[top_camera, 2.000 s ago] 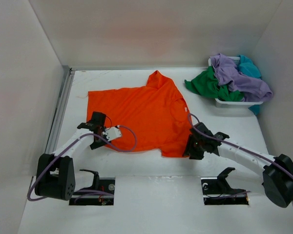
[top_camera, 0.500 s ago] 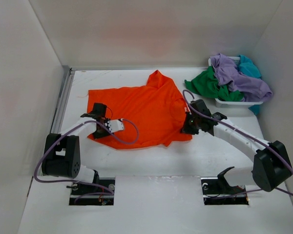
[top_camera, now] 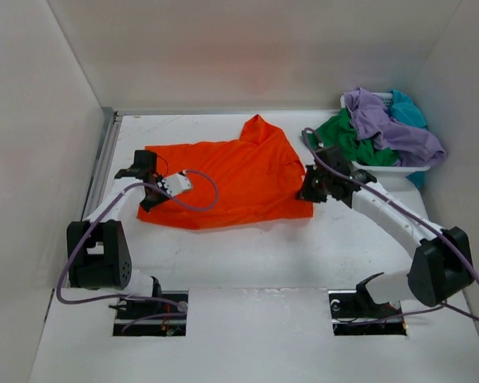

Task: Fold and stack the t-shirts
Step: Flatten out the tshirt

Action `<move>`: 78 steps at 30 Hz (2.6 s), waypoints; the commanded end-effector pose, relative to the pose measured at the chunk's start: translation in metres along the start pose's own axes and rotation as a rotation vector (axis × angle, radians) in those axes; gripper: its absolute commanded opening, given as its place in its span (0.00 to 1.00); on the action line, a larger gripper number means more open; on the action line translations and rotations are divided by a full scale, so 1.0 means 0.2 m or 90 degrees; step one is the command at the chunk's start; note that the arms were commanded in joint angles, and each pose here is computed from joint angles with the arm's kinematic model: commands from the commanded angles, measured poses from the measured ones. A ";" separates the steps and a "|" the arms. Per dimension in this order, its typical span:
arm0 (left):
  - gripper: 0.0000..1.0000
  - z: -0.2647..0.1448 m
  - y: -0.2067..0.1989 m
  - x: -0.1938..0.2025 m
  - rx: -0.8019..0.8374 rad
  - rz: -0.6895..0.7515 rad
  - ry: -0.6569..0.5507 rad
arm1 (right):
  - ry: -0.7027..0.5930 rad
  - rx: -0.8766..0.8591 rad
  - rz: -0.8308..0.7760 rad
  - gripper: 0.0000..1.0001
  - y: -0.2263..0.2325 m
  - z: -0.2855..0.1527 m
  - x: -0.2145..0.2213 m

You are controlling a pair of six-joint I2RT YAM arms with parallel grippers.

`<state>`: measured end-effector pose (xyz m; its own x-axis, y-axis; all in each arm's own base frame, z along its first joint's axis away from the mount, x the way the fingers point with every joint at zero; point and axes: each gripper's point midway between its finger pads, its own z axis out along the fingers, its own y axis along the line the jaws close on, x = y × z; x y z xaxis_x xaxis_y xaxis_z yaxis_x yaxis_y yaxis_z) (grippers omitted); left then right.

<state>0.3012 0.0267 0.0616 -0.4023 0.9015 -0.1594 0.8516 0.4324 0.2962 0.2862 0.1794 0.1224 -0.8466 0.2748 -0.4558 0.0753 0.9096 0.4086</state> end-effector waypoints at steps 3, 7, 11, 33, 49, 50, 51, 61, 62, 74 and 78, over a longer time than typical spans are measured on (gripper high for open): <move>0.09 -0.04 0.05 -0.04 0.031 -0.095 -0.044 | -0.056 -0.019 -0.048 0.00 0.10 0.05 -0.34; 0.10 0.02 0.19 -0.04 0.042 -0.194 -0.053 | -0.053 -0.013 -0.062 0.00 0.12 0.20 -0.52; 0.10 0.06 0.26 -0.03 0.049 -0.266 -0.054 | -0.043 -0.005 -0.066 0.00 0.12 0.30 -0.59; 0.56 -0.04 0.38 -0.17 -0.095 -0.089 -0.078 | -0.102 0.008 -0.032 0.39 0.12 0.38 -0.93; 0.61 0.21 0.83 -0.10 -0.271 -0.226 0.019 | 0.006 0.143 -0.011 0.54 -0.33 0.44 -0.32; 0.62 0.20 0.84 -0.10 -0.272 -0.239 0.018 | 0.005 0.141 -0.011 0.55 -0.33 0.44 -0.32; 0.62 0.20 0.84 -0.09 -0.269 -0.248 0.018 | 0.006 0.137 -0.011 0.56 -0.32 0.45 -0.32; 0.64 -0.02 0.72 0.14 -0.190 -0.354 0.009 | -0.022 0.068 0.032 0.62 -0.21 0.28 -0.28; 0.66 -0.05 0.68 0.15 -0.186 -0.342 0.006 | -0.024 0.064 0.033 0.62 -0.20 0.27 -0.28; 0.67 -0.04 0.58 0.12 -0.113 -0.486 -0.055 | 0.015 -0.011 0.049 0.64 -0.02 0.38 -0.16; 0.67 0.03 0.46 0.19 -0.042 -0.538 -0.023 | 0.050 0.002 0.053 0.65 -0.02 0.46 -0.08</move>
<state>0.3712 0.1053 0.0797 -0.8508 0.3613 -0.3815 0.2971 0.9296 0.2180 0.3449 0.1865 0.0641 -0.8708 0.3172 -0.3755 0.1463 0.8965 0.4181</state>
